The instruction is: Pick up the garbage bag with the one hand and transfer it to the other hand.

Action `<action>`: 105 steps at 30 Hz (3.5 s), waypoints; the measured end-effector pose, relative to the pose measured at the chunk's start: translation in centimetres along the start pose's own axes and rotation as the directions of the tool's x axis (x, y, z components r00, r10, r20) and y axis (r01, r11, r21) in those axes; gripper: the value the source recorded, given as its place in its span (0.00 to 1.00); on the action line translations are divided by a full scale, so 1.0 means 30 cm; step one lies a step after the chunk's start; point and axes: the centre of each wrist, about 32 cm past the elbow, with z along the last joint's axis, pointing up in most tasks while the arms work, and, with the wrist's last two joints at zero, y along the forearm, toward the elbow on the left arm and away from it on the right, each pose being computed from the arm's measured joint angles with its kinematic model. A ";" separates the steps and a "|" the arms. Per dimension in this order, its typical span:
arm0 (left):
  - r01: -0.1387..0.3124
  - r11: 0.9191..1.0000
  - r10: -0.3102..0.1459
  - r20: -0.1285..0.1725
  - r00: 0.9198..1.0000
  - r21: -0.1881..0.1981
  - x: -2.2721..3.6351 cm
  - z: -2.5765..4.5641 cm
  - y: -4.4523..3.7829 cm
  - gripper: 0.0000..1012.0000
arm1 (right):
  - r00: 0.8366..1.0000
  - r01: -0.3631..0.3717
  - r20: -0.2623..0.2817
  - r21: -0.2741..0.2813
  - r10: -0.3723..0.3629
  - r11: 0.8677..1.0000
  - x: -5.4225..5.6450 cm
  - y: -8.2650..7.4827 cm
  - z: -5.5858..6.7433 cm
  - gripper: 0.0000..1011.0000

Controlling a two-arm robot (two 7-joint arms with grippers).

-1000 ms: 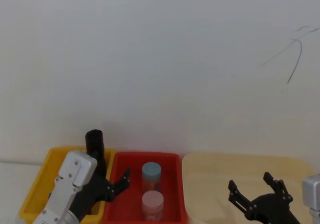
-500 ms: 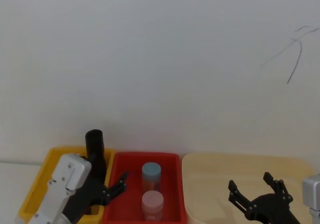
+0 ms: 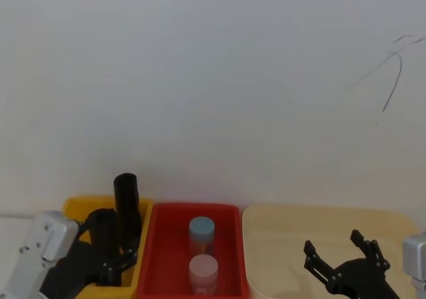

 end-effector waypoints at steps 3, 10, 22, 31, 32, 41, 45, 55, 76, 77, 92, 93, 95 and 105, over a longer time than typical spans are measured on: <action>-0.004 1.000 0.004 -0.012 1.000 0.009 0.020 -0.003 0.015 0.99 | 1.000 0.000 0.000 0.000 0.000 1.000 0.000 0.000 0.000 0.99; -0.018 0.999 0.020 -0.044 0.999 0.040 0.065 -0.008 0.035 0.99 | 1.000 0.000 0.000 0.000 0.000 1.000 0.000 0.000 0.000 0.99; -0.033 0.997 0.038 -0.071 0.997 0.068 0.102 -0.016 0.047 0.99 | 1.000 0.000 0.000 0.000 0.000 1.000 0.000 0.000 0.000 0.99; -0.038 0.996 0.044 -0.080 0.996 0.078 0.115 -0.019 0.051 0.99 | 1.000 0.000 0.000 0.000 0.000 1.000 0.000 0.000 0.000 0.99; -0.038 0.996 0.044 -0.080 0.996 0.078 0.116 -0.019 0.052 0.99 | 1.000 0.000 0.000 0.000 0.000 1.000 0.000 0.000 0.000 0.99; -0.040 0.996 0.047 -0.084 0.995 0.082 0.121 -0.021 0.054 0.99 | 1.000 0.000 0.000 0.000 0.000 1.000 0.000 0.000 0.000 0.99; -0.040 0.996 0.048 -0.086 0.995 0.084 0.120 -0.022 0.054 0.99 | 1.000 0.000 0.000 0.000 0.000 1.000 0.000 0.000 0.000 0.99; -0.038 0.993 0.050 -0.103 0.993 0.108 0.130 -0.027 0.039 0.99 | 1.000 0.000 0.000 0.000 0.000 1.000 0.000 0.000 0.000 0.99; 0.001 0.991 0.015 -0.117 0.993 0.133 0.117 -0.036 -0.057 0.99 | 1.000 0.000 0.000 0.000 0.000 1.000 0.000 0.000 0.000 0.99; -0.001 0.991 0.017 -0.116 0.993 0.135 0.116 -0.037 -0.059 0.99 | 1.000 0.000 0.000 0.000 0.000 1.000 0.000 0.000 0.000 0.99; -0.054 0.986 0.070 -0.100 0.993 0.156 0.119 -0.044 -0.100 0.99 | 1.000 0.000 0.000 0.000 0.000 1.000 0.000 0.000 0.000 0.99; -0.055 0.986 0.071 -0.099 0.993 0.157 0.120 -0.044 -0.102 0.99 | 1.000 0.000 0.000 0.000 0.000 1.000 0.000 0.000 0.000 0.99; -0.057 0.986 0.073 -0.099 0.992 0.157 0.121 -0.044 -0.107 0.99 | 1.000 0.000 0.000 0.000 0.000 1.000 0.000 0.000 0.000 0.99; -0.040 0.987 0.056 -0.105 0.993 0.155 0.106 -0.050 -0.142 0.99 | 1.000 0.000 0.000 0.000 0.000 1.000 0.000 0.000 0.000 0.99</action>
